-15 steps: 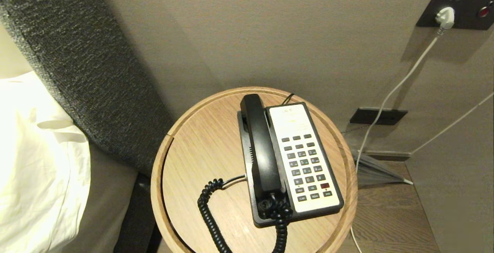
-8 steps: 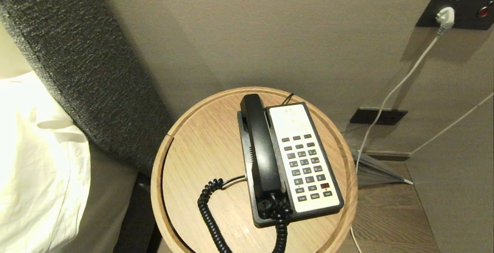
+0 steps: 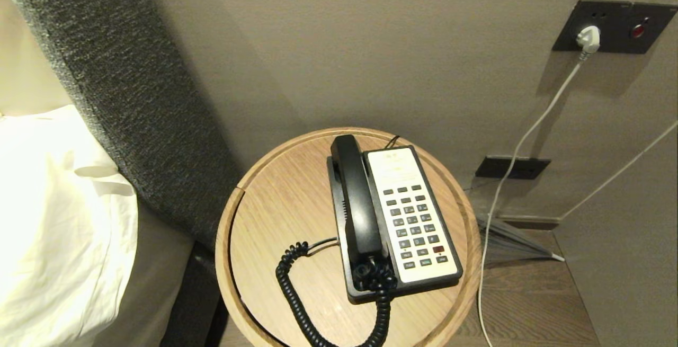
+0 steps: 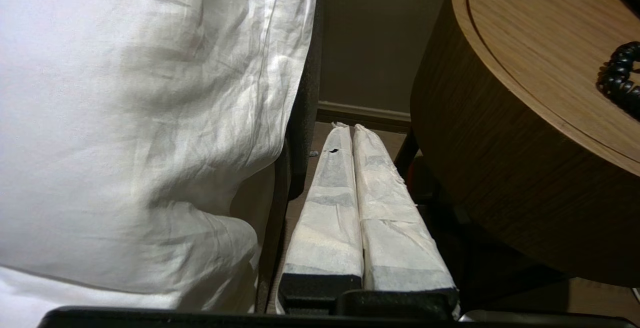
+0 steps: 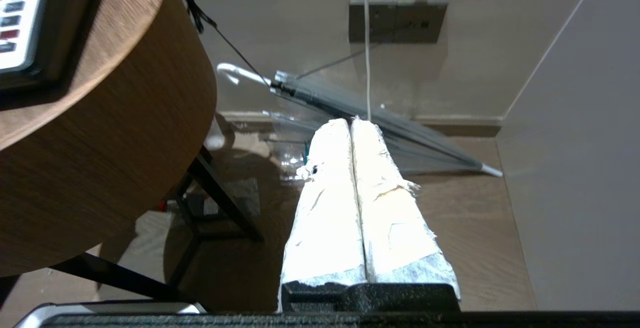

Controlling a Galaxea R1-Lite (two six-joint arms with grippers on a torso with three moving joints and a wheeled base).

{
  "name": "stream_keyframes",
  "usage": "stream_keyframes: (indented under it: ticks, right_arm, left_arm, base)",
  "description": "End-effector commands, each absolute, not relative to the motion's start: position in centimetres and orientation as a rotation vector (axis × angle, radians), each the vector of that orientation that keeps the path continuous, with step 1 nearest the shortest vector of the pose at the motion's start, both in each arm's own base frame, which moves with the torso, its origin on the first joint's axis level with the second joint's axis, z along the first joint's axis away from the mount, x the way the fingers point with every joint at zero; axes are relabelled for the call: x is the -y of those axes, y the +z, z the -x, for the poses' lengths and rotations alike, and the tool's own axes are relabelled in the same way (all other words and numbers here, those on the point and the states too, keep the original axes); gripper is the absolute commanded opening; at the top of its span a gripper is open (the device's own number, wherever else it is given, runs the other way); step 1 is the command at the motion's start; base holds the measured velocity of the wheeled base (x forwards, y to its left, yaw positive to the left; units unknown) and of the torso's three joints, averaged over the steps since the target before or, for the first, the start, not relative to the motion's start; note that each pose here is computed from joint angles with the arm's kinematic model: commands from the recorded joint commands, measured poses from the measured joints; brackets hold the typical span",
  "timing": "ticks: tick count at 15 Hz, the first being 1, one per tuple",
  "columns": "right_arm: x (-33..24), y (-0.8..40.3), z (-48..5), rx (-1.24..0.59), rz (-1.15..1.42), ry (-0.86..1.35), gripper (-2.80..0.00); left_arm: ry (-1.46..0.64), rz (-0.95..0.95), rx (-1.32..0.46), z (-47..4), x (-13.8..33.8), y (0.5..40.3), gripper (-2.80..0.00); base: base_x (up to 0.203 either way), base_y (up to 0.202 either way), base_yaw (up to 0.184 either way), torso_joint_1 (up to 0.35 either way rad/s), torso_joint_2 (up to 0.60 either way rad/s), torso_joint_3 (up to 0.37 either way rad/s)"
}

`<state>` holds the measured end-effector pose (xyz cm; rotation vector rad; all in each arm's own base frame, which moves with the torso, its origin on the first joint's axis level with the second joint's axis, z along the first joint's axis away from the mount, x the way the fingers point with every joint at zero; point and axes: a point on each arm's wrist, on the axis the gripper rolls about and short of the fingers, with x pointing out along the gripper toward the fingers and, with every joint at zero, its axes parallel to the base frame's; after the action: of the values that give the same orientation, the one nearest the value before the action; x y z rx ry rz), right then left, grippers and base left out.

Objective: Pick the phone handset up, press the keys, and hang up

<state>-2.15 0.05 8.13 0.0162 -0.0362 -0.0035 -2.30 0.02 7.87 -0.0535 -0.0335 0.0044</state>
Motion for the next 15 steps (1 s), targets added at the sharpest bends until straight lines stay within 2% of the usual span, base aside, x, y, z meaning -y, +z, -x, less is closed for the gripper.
stream_keyframes:
  ticks: [1, 15]
  right_arm:
    - [-0.04, 7.59, 1.98, 0.012, -0.017, -0.003, -2.8]
    - [-0.05, 7.57, 1.98, 0.011, -0.017, -0.001, -2.8]
  left_arm:
    - [0.005, 0.055, 0.034, 2.29, -0.02, 7.88, -2.8]
    - [0.007, 0.062, 0.032, 2.29, -0.02, 7.88, -2.8]
  base:
    - [0.0, 0.0, 0.0, 0.002, 0.0, 0.193]
    - [0.0, 0.0, 0.0, 0.002, 0.0, 0.204]
